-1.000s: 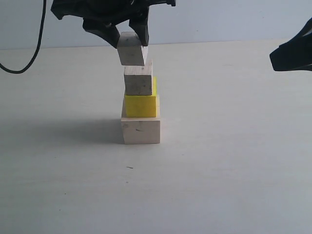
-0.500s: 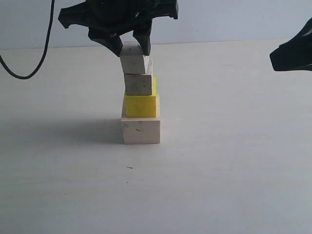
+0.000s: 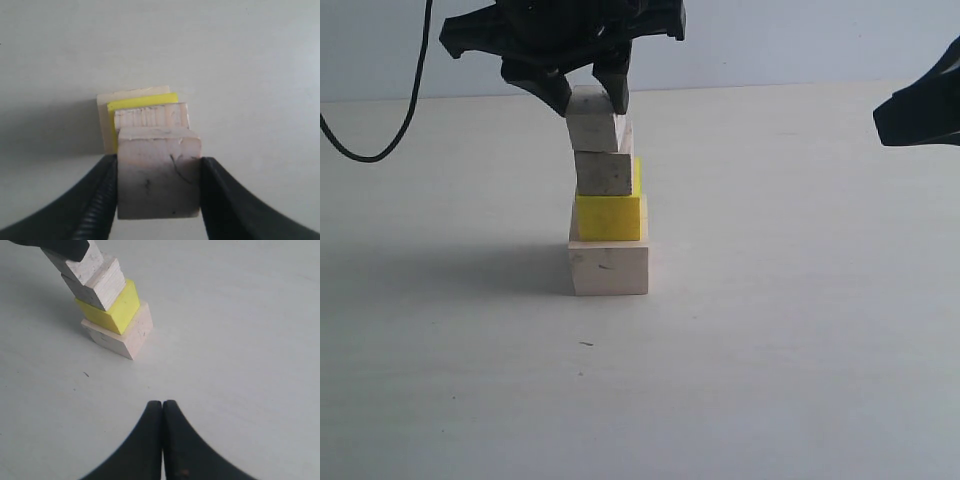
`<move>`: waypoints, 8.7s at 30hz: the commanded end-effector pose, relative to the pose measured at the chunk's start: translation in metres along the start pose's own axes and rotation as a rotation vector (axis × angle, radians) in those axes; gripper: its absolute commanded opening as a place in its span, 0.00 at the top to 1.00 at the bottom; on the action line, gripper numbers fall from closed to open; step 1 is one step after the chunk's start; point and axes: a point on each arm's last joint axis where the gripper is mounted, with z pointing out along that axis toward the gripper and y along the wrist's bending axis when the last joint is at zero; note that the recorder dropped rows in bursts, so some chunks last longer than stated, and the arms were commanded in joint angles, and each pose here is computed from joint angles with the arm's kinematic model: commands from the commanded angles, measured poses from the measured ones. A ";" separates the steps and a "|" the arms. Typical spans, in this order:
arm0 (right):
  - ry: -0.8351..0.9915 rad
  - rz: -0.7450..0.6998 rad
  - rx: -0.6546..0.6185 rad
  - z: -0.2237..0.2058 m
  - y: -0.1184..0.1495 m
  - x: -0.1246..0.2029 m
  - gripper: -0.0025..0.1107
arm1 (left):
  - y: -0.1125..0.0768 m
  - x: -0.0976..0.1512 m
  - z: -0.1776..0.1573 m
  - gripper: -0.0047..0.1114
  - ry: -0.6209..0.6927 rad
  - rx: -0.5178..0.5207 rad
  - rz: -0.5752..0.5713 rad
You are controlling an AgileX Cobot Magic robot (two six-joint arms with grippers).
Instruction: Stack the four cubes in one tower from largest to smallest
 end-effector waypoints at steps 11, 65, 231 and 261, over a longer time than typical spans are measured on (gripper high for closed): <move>-0.015 0.002 0.000 -0.001 0.000 0.000 0.98 | -0.005 -0.006 -0.011 0.96 -0.044 0.024 0.003; -0.005 0.007 -0.006 -0.001 0.000 0.001 0.98 | -0.005 -0.002 -0.004 0.96 -0.048 -0.030 0.009; -0.071 0.075 -0.051 0.011 0.004 -0.011 0.98 | 0.102 0.081 -0.114 0.96 -0.290 -0.220 0.163; 0.096 0.300 -0.201 0.172 0.018 -0.098 0.98 | 0.115 0.117 -0.087 0.96 -0.222 -0.087 0.256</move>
